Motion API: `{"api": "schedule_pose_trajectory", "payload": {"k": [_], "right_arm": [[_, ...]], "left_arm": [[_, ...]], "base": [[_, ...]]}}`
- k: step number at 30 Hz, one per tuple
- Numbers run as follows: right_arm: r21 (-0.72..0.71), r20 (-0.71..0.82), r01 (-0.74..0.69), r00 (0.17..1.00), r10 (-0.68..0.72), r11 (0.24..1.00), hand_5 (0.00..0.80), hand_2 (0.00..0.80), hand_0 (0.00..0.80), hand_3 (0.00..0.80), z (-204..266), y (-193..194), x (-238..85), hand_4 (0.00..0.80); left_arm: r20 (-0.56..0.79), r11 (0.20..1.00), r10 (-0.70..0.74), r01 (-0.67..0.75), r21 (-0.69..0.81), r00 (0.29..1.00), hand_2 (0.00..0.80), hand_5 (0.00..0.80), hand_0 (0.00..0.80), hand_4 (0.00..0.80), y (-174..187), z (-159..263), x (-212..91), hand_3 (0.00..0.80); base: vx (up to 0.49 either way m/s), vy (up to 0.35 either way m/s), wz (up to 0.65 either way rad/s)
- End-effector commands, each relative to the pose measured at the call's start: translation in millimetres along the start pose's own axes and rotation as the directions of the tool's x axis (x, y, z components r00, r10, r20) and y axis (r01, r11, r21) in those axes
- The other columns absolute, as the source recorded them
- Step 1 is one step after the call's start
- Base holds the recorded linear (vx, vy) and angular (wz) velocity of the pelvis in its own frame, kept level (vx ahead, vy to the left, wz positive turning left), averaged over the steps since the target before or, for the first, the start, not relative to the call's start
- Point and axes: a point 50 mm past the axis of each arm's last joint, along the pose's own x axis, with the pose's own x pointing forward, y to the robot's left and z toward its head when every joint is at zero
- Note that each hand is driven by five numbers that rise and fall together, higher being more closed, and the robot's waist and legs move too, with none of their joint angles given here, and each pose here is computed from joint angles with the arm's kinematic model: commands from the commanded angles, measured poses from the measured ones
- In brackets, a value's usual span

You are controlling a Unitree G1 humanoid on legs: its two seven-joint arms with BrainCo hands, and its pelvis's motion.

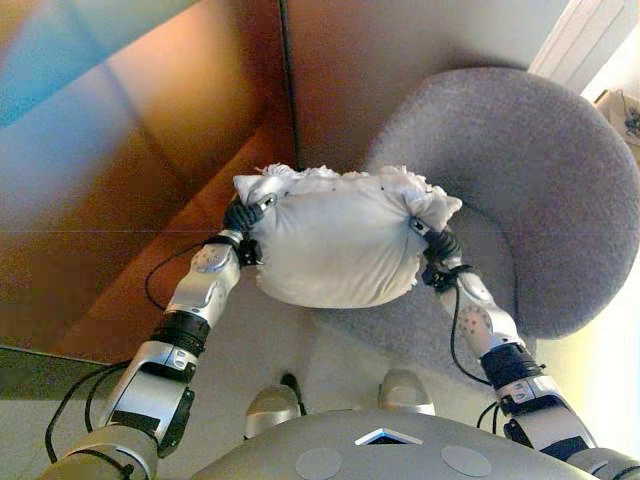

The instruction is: Pick up the cushion and take it to the sofa

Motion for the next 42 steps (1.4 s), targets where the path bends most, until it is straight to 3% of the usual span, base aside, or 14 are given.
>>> {"api": "schedule_pose_trajectory", "payload": {"k": [1,8,19,27,42], "right_arm": [[0.123,0.246,-0.093,0.967,0.06,0.988,0.8,0.8,0.8,0.8,58,19,16,0.8],[0.068,0.227,-0.049,0.973,0.033,0.996,0.8,0.8,0.8,0.8,62,5,16,0.8],[0.069,0.331,-0.066,0.943,0.04,0.995,0.8,0.8,0.8,0.8,103,14,24,0.8],[0.108,0.403,0.047,0.911,-0.086,0.993,0.8,0.8,0.8,0.8,156,3,39,0.8],[0.047,0.43,0.137,0.891,-0.144,0.989,0.8,0.8,0.8,0.8,215,-5,44,0.8]], "left_arm": [[0.172,0.988,-0.156,0.155,0.018,0.973,0.8,0.8,0.8,0.8,-44,50,15,0.8],[0.122,0.994,-0.11,0.111,-0.004,0.986,0.8,0.8,0.8,0.8,-45,39,10,0.8],[0.195,0.994,-0.107,0.111,-0.006,0.975,0.8,0.8,0.8,0.8,-43,61,15,0.8],[0.224,0.98,-0.198,0.193,0.046,0.954,0.8,0.8,0.8,0.8,-82,98,28,0.8],[0.195,0.931,-0.315,0.343,-0.125,0.929,0.8,0.8,0.8,0.8,-142,111,21,0.8]], "base": [[0.177,-0.188,0.1],[0.233,-0.174,0.27],[0.007,-0.11,-0.1],[-0.077,-0.144,0.11],[0.062,-0.073,-0.05]]}}
